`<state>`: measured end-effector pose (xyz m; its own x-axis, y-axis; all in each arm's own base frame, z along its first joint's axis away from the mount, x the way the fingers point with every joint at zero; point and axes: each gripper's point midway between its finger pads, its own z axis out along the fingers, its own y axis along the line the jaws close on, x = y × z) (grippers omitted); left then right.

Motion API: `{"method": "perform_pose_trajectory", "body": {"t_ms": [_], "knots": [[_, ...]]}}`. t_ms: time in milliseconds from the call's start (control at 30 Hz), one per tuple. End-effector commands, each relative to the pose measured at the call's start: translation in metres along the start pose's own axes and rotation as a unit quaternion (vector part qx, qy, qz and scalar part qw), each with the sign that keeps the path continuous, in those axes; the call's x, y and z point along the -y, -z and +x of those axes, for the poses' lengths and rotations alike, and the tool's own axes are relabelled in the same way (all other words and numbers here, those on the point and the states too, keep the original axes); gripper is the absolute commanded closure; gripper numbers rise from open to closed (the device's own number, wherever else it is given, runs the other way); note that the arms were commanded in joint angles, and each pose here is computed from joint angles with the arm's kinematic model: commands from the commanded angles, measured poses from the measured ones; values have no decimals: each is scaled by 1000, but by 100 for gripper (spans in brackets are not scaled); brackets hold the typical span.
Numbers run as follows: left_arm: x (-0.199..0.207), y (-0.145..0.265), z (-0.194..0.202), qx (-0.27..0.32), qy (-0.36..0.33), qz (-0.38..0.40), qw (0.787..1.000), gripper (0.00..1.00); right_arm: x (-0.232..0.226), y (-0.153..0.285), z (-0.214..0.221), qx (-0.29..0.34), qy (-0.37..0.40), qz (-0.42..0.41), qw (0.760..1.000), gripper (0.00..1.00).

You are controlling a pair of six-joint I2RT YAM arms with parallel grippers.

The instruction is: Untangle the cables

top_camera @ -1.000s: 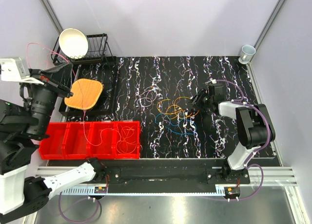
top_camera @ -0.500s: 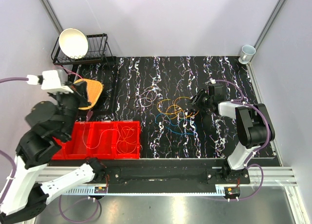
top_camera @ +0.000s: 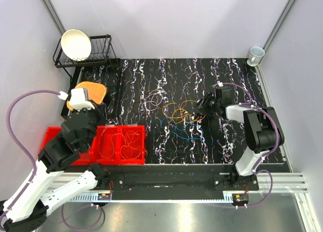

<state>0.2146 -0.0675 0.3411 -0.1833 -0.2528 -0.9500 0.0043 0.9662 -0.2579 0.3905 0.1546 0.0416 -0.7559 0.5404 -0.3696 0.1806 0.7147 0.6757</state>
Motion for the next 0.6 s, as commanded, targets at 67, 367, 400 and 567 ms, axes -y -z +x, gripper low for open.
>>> {"method": "perform_pose_trajectory", "body": {"t_ms": [67,367,400,567], "knots": [[-15,-4,34,-23,34,-35,999,100,-23,-3,-9,8,8,-33,999,52],[-45,-7,88,-70,74,-117,988,100,-22,-4,-7,5,8,-33,999,52],[-48,-6,90,-70,89,-125,986,100,-22,-5,-8,5,7,-33,999,52],[-60,-8,113,-87,102,-161,978,100,-24,-6,-7,0,6,-37,999,52]]}}
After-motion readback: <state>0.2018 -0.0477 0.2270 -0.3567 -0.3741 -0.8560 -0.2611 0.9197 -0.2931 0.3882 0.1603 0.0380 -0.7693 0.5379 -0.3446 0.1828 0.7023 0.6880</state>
